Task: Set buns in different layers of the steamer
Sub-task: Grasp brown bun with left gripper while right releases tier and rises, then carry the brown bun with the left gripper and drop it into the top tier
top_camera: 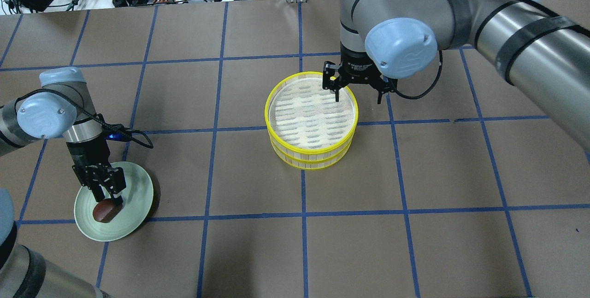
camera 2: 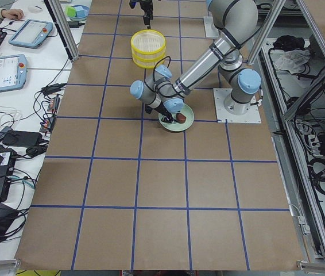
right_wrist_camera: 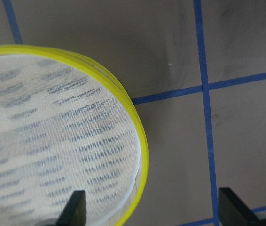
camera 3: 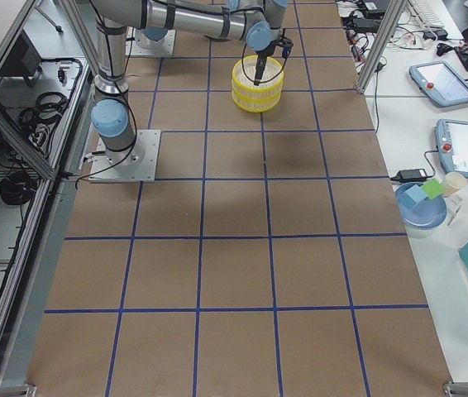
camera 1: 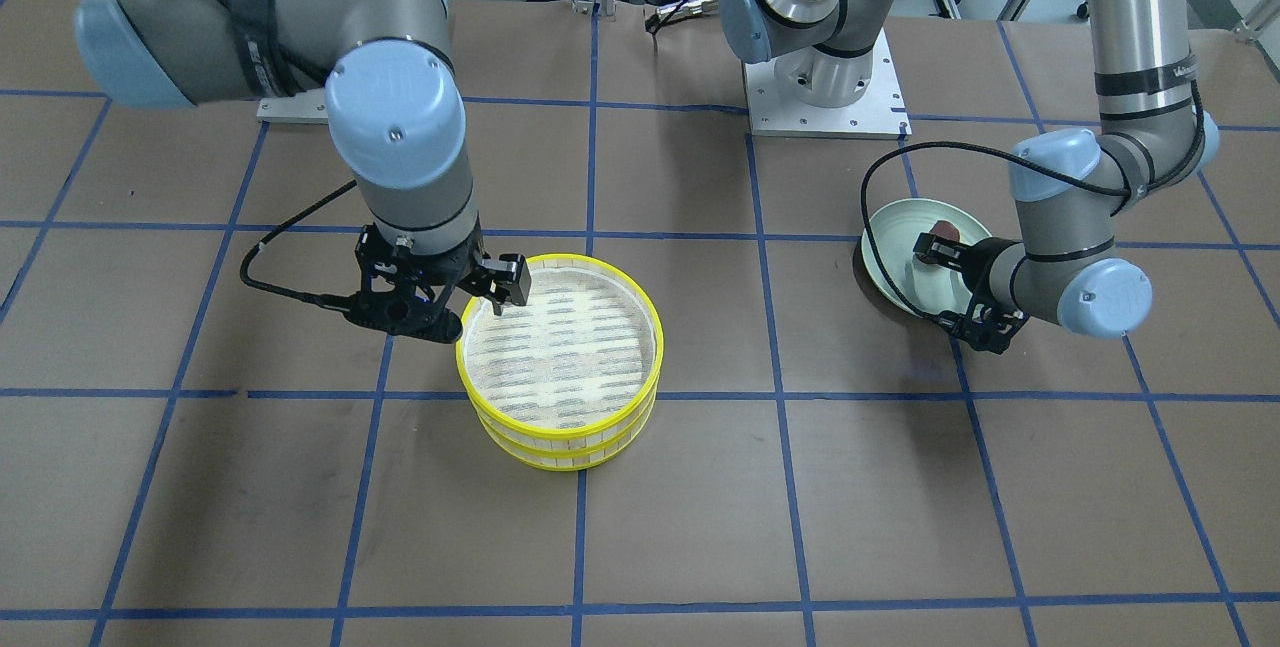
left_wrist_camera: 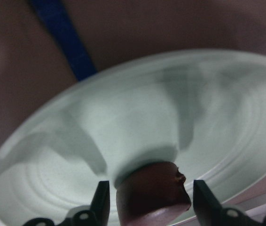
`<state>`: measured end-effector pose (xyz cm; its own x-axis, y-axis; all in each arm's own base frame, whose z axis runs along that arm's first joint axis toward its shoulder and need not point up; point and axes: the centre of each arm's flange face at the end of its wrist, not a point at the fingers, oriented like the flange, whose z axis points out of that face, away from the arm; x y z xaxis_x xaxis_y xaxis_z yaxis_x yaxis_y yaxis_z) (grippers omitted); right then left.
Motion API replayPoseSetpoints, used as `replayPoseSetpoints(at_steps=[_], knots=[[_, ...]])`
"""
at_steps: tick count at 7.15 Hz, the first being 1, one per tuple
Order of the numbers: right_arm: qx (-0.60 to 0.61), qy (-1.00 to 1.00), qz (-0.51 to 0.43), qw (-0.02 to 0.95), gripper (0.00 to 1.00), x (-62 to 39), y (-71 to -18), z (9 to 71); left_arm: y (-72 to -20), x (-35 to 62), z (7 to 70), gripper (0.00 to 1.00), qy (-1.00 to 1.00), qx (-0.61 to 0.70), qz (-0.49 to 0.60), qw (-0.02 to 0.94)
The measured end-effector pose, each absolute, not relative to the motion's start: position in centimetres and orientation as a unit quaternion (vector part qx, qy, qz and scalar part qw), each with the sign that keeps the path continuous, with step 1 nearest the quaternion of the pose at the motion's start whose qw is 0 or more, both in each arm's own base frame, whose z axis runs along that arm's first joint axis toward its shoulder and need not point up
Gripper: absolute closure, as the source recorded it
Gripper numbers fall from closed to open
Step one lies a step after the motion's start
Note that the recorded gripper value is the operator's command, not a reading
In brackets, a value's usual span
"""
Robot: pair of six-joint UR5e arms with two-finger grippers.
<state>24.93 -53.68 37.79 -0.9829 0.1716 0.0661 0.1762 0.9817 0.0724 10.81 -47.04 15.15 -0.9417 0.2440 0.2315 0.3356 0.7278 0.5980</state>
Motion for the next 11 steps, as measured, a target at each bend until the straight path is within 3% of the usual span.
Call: replayPoseSetpoints(at_steps=[2, 4, 11], knots=[[-0.084, -0.996, 0.016, 0.0, 0.0, 22.8, -50.4, 48.0, -47.5, 10.8, 15.1, 1.0, -0.933, -0.15, -0.319, 0.069], [-0.088, -0.994, 0.055, -0.021, 0.0, 19.8, -47.6, 54.1, -48.5, 10.2, 16.0, 1.0, -0.944, -0.137, -0.286, 0.094], [0.012, -1.0, 0.027, -0.003, 0.0, 17.2, -44.2, 56.0, -53.0, 4.9, 28.9, 1.0, -0.971, -0.069, -0.204, 0.107]])
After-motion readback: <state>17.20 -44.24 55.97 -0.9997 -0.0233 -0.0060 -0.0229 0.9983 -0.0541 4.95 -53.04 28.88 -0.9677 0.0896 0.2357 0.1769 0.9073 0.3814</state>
